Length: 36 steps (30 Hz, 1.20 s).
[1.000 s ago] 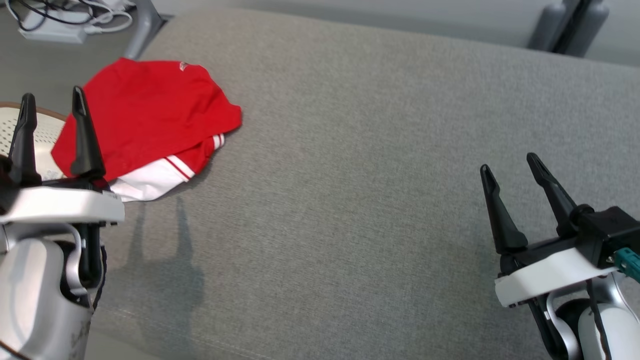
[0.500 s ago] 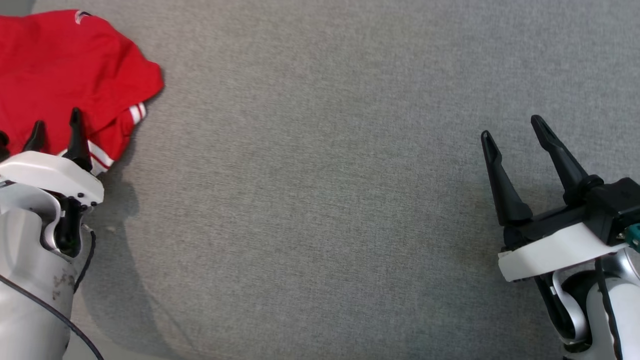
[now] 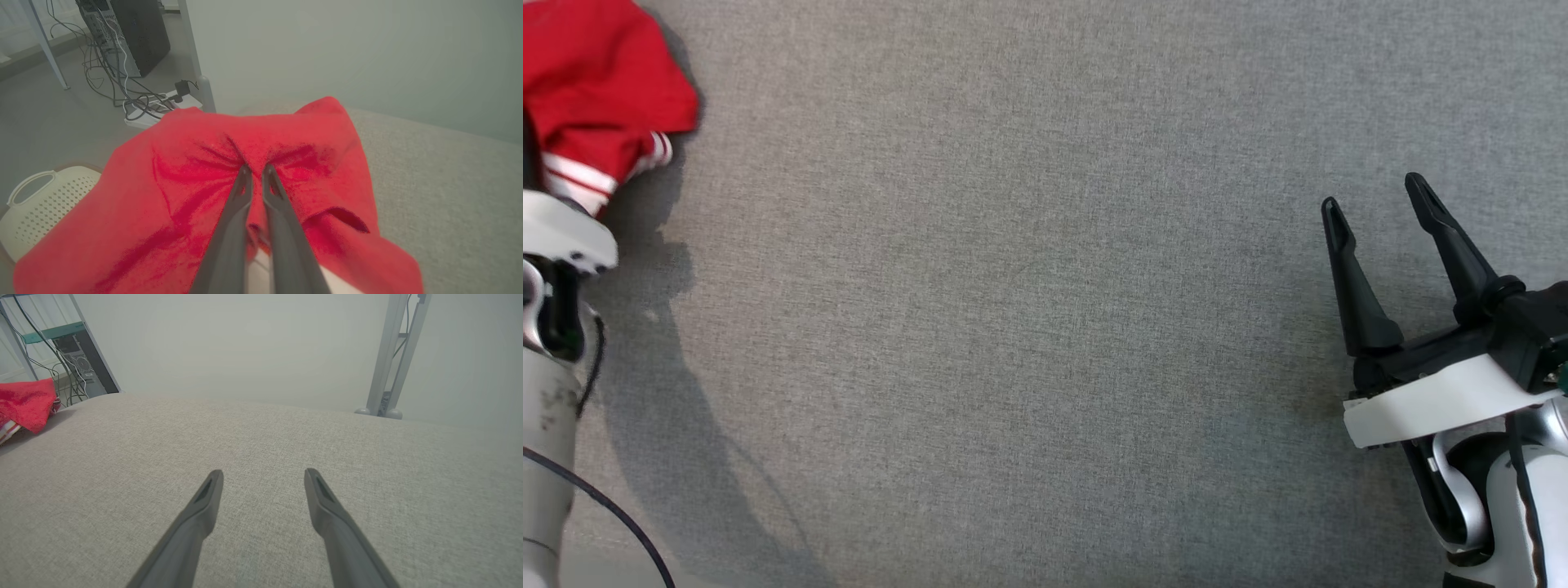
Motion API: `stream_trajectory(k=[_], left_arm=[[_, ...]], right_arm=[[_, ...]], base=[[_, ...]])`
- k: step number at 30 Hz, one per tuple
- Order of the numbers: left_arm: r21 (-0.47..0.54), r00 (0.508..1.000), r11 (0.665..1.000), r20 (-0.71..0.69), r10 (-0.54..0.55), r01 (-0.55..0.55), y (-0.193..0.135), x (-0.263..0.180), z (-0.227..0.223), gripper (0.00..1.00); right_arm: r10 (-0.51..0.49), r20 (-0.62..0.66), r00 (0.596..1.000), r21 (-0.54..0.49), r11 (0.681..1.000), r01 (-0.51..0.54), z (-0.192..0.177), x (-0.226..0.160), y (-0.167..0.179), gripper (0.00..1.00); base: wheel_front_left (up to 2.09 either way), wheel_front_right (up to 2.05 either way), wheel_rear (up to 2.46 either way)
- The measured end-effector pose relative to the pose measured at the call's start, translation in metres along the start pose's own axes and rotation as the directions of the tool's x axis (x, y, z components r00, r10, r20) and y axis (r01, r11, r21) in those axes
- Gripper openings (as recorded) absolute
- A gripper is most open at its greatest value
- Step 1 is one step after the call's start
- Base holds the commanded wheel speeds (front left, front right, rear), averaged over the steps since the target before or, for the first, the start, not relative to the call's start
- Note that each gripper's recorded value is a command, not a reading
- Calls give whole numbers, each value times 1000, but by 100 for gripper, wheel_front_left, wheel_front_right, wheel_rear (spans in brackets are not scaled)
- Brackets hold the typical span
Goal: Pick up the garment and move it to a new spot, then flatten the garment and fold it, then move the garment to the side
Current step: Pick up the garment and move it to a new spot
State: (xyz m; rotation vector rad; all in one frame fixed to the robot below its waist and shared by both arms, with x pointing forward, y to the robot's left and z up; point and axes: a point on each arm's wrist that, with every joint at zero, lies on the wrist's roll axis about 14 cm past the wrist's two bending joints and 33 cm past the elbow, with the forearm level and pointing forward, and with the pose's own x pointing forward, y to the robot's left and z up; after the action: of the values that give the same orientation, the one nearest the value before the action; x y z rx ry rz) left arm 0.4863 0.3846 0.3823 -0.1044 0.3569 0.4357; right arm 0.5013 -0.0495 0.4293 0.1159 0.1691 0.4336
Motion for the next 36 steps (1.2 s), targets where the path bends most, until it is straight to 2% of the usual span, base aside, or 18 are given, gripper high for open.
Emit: stream_trajectory(k=[3,6,9,14,21,24,26,27,31,36], left_arm=[[19,990,1000,144,-5,2,-2,3,53,0],[36,950,999,311,-26,16,-7,-6,111,0],[47,908,998,416,-55,40,-18,-26,141,0],[79,829,991,544,-131,105,-45,-69,172,0],[125,773,956,565,-290,267,-109,-130,167,0],[137,767,914,505,-395,381,-149,-158,142,0],[133,764,903,491,-418,409,-159,-163,137,0],[122,751,873,464,-470,472,-180,-174,126,0],[110,721,806,388,-574,582,-220,-186,101,0],[149,632,683,278,-723,715,-275,-199,68,0]], right_arm=[[0,23,1000,4,1000,0,8,-2,3,100],[-4,52,999,6,1000,4,19,-5,5,100],[-15,80,997,8,1000,15,30,-13,5,100],[-52,131,990,8,999,52,50,-32,-1,100],[-138,167,976,26,990,135,64,-66,-21,100],[-193,190,963,36,981,190,70,-86,-36,100],[-207,190,960,36,978,204,70,-91,-40,100],[-232,194,953,32,973,230,72,-100,-46,100],[-302,196,933,25,953,303,73,-122,-65,100],[-365,203,909,29,930,367,76,-145,-80,100]], base=[[0,0,0],[0,0,0],[0,0,0],[0,0,0],[0,0,0],[0,0,0],[0,0,0],[0,0,0],[0,0,0],[0,0,0]])
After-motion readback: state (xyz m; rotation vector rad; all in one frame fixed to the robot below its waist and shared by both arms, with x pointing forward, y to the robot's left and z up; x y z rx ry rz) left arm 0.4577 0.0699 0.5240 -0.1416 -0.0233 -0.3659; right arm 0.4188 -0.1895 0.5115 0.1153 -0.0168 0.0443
